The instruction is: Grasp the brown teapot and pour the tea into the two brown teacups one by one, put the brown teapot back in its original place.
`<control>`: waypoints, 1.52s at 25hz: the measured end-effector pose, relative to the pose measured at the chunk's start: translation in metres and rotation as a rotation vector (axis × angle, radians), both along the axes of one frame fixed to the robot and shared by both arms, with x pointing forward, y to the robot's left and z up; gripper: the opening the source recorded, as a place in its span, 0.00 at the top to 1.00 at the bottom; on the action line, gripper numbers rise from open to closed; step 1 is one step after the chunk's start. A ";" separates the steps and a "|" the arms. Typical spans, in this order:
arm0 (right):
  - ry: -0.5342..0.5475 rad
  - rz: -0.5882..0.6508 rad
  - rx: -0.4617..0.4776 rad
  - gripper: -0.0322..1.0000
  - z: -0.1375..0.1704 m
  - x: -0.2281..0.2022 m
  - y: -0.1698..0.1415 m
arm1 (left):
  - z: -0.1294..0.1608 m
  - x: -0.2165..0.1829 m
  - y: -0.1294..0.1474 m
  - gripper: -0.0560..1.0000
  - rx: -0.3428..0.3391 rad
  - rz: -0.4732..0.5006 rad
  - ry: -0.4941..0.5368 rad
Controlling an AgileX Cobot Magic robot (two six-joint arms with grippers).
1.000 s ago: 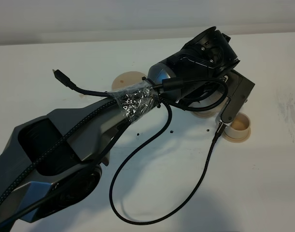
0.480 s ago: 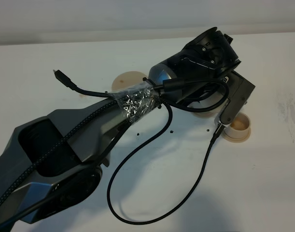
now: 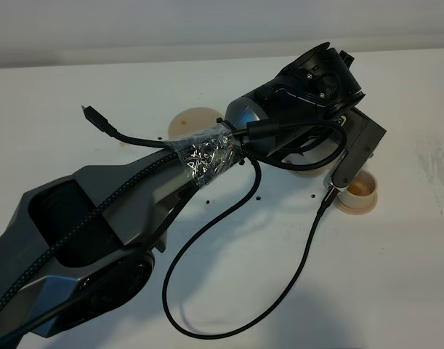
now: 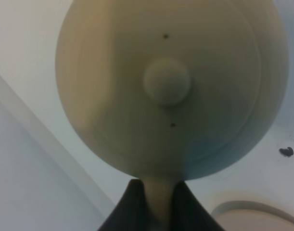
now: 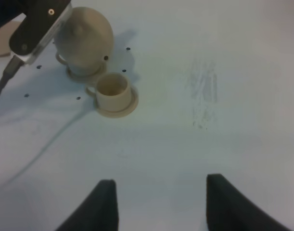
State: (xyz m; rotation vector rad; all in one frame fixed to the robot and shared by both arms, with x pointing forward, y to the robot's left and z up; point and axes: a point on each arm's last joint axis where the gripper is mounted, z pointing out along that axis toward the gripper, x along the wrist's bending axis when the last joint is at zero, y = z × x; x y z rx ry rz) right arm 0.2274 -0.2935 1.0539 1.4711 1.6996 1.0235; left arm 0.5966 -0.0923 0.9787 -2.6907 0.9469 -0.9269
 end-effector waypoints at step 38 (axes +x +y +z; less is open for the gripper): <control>0.000 0.000 0.000 0.57 0.000 0.000 0.000 | 0.001 0.001 -0.003 0.87 -0.006 -0.040 -0.023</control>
